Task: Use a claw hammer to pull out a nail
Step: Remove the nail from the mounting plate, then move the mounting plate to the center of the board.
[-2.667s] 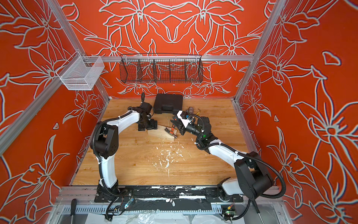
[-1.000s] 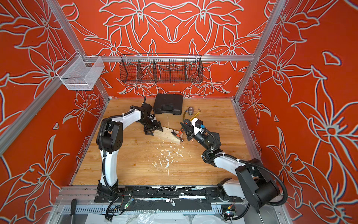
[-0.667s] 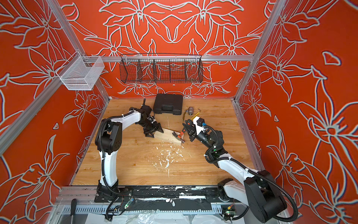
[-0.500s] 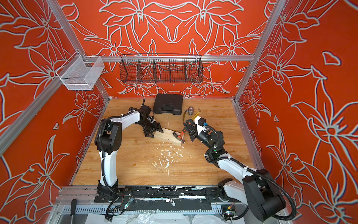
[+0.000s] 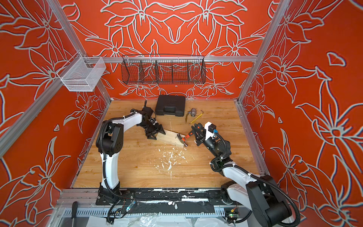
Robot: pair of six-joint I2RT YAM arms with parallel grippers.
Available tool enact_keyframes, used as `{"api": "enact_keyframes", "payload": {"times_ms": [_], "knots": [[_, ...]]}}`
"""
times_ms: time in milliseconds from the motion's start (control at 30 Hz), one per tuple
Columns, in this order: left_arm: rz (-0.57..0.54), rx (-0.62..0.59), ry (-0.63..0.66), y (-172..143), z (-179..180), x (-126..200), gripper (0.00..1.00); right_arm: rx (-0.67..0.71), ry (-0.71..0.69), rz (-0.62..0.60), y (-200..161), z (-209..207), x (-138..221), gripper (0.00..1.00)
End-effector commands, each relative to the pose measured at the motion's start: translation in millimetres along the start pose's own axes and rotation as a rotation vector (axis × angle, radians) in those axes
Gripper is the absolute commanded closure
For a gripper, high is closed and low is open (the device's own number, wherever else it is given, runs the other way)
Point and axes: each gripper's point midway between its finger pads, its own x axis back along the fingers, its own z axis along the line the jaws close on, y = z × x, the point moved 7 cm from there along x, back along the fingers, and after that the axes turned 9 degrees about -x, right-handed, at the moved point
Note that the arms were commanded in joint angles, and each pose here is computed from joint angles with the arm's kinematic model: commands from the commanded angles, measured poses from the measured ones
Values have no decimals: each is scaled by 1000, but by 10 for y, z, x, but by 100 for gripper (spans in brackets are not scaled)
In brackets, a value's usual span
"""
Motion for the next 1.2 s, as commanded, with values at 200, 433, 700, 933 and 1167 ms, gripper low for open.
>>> {"api": "enact_keyframes", "payload": {"times_ms": [200,433,700,933,1167], "knots": [[277,215,508,-523,1106,-540,20,10,-124,-125,92,-101,205,100],[281,213,511,-531,1112,-552,20,8,-120,-142,150,-79,207,100],[283,213,512,-549,1123,-569,20,-21,-82,-198,240,-51,152,100],[277,219,507,-564,1128,-587,20,2,-70,-223,352,-22,101,100],[236,214,500,-532,1074,-511,20,17,-51,-222,462,10,14,100]]}}
